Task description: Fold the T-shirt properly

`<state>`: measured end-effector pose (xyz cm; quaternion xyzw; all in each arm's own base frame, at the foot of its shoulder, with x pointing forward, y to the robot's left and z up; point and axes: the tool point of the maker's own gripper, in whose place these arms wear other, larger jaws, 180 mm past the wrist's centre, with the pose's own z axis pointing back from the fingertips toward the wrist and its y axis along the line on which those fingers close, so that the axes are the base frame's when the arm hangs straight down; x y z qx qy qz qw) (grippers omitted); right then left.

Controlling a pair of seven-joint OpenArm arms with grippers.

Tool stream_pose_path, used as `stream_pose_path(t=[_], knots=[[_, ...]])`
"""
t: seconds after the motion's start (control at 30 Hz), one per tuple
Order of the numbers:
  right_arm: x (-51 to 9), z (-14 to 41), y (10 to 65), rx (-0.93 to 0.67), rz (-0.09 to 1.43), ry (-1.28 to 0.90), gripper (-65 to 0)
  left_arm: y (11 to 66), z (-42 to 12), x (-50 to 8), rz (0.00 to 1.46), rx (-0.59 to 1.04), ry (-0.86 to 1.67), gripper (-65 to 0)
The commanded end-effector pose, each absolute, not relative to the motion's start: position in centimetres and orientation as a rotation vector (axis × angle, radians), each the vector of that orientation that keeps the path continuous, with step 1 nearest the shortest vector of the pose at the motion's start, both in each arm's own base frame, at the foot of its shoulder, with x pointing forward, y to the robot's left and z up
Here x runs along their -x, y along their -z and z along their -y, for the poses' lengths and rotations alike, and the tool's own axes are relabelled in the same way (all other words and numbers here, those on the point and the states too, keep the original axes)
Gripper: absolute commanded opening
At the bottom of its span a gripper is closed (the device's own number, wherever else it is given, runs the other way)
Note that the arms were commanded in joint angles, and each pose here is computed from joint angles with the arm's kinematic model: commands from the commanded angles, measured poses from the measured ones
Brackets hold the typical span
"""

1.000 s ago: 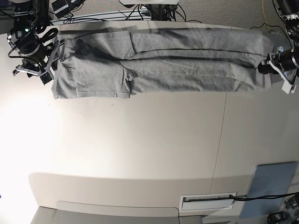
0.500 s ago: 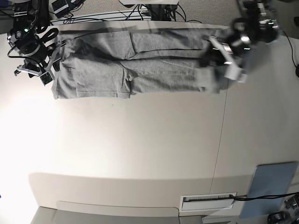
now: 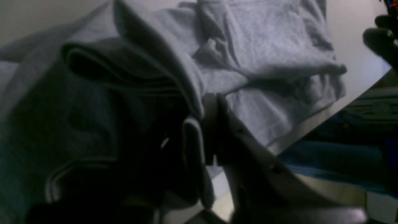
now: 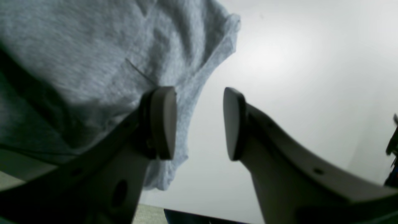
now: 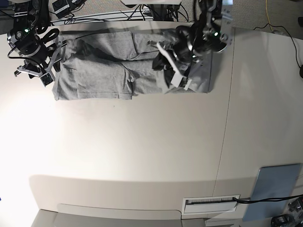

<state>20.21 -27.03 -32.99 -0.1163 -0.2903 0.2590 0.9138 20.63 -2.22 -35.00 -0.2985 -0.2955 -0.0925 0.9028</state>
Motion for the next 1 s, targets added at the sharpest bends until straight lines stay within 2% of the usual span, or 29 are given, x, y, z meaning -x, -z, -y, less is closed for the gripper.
stream_pose_path(t=[0.0, 0.13, 0.43, 0.53, 0.57, 0.67, 0.73, 0.8, 0.97], knots=[[-20.7, 27.4, 32.1, 0.262, 0.622, -0.541, -40.1, 34.5, 2.6, -21.3, 0.634, 0.637, 0.188, -65.0], [-20.7, 27.3, 32.1, 0.262, 0.623, -0.541, -40.1, 35.4, 3.5, -22.3, 0.607, 0.661, 0.161, -65.0], [-20.7, 27.3, 32.1, 0.262, 0.624, -0.541, -40.1, 34.4, 4.5, -23.3, 0.638, 0.694, 0.171, -65.0], [-20.7, 27.3, 32.1, 0.261, 0.624, -0.542, -40.1, 33.5, 5.3, -23.3, 0.667, 0.751, 0.195, -65.0], [-20.7, 27.3, 32.1, 0.261, 0.626, -0.542, -40.1, 33.0, 5.7, -23.3, 0.681, 0.785, 0.209, -61.2], [-20.7, 27.3, 32.1, 0.262, 0.624, -0.542, -40.1, 31.2, 7.2, -22.7, 0.712, 0.906, 0.260, -38.6], [-20.7, 27.3, 32.1, 0.262, 0.625, -0.542, -40.1, 30.0, 7.9, -22.2, 0.734, 0.976, 0.298, -29.0], [-20.7, 27.3, 32.1, 0.262, 0.625, -0.542, -40.1, 29.4, 8.3, -22.1, 0.750, 1.013, 0.318, -26.3], [-20.7, 27.3, 32.1, 0.262, 0.622, -0.542, -40.1, 29.4, 8.0, -22.4, 0.759, 0.988, 0.349, -26.3]])
